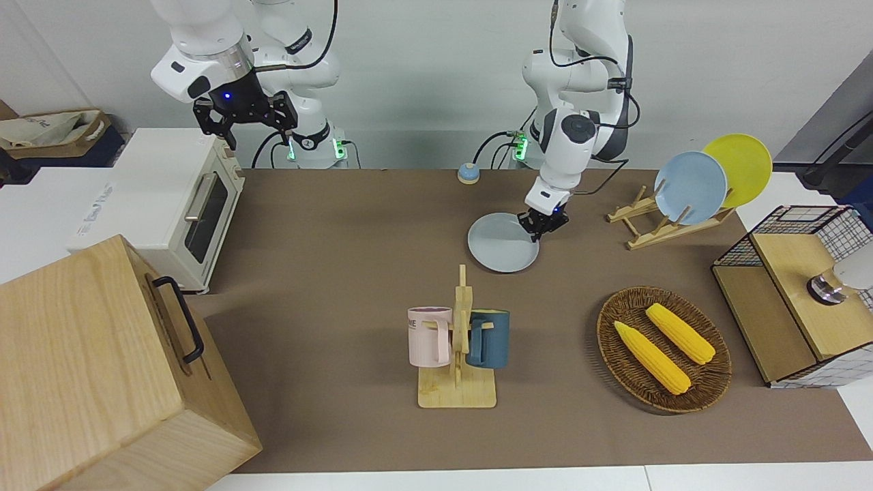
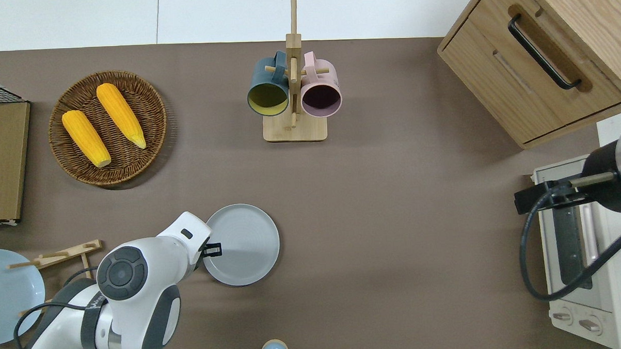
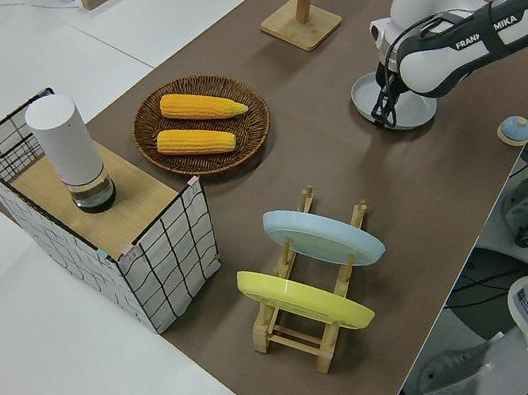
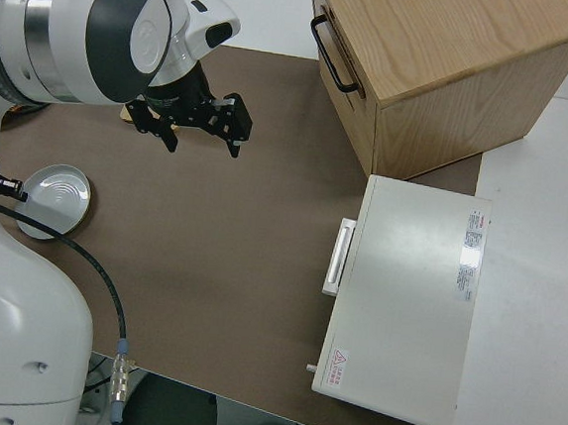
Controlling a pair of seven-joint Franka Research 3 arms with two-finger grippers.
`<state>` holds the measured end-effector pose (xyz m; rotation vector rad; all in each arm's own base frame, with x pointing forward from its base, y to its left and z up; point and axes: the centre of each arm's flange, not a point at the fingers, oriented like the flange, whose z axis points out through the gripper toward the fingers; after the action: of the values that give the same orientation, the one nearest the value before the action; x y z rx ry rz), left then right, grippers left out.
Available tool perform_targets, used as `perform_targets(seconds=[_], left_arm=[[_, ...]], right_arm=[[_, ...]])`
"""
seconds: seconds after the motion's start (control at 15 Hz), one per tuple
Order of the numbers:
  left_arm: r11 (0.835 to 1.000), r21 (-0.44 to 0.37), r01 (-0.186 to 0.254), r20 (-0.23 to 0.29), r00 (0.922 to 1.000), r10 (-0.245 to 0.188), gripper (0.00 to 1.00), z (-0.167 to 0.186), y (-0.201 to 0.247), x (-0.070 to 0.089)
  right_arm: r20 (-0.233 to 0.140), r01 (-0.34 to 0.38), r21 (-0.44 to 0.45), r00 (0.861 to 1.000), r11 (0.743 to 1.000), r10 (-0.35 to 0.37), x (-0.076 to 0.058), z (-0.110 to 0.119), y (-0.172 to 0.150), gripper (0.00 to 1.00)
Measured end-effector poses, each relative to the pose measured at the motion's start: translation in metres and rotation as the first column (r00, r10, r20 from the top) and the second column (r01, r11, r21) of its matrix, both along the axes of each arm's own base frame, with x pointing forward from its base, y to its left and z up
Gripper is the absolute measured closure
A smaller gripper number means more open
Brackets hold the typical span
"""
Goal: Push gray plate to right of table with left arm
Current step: 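Push the gray plate with the left gripper toward the toaster oven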
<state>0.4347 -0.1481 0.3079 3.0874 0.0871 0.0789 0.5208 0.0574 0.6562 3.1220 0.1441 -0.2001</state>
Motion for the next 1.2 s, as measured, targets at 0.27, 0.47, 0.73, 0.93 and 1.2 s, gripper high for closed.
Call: perform_targets(seconds=[0.27,0.47,0.73,0.93,1.2], left_arm=[[1.0,-0.009,-0.025,0.001,0.9997,0.025,1.0,0.001,-0.03,-0.004],[0.999,-0.015,-0.036,0.002,0.9993,0.036,1.0,0.002,-0.045,-0.005],[0.998,-0.025,-0.056,0.004,0.9984,0.056,1.0,0.004,-0.068,-0.007],[0.997,-0.042,-0.07,0.0,0.9975,0.07,1.0,0.006,-0.085,-0.009],[0.995,-0.06,-0.083,-0.008,0.9966,0.083,1.0,-0.001,-0.108,-0.01]], right_arm=[[0.0,0.0,0.0,1.0,1.0,0.0,0.0,0.0,0.0,0.01],[0.0,0.0,0.0,1.0,1.0,0.0,0.0,0.0,0.0,0.01],[0.0,0.0,0.0,1.0,1.0,0.0,0.0,0.0,0.0,0.01],[0.0,0.0,0.0,1.0,1.0,0.0,0.0,0.0,0.0,0.01],[0.0,0.0,0.0,1.0,1.0,0.0,0.0,0.0,0.0,0.01]])
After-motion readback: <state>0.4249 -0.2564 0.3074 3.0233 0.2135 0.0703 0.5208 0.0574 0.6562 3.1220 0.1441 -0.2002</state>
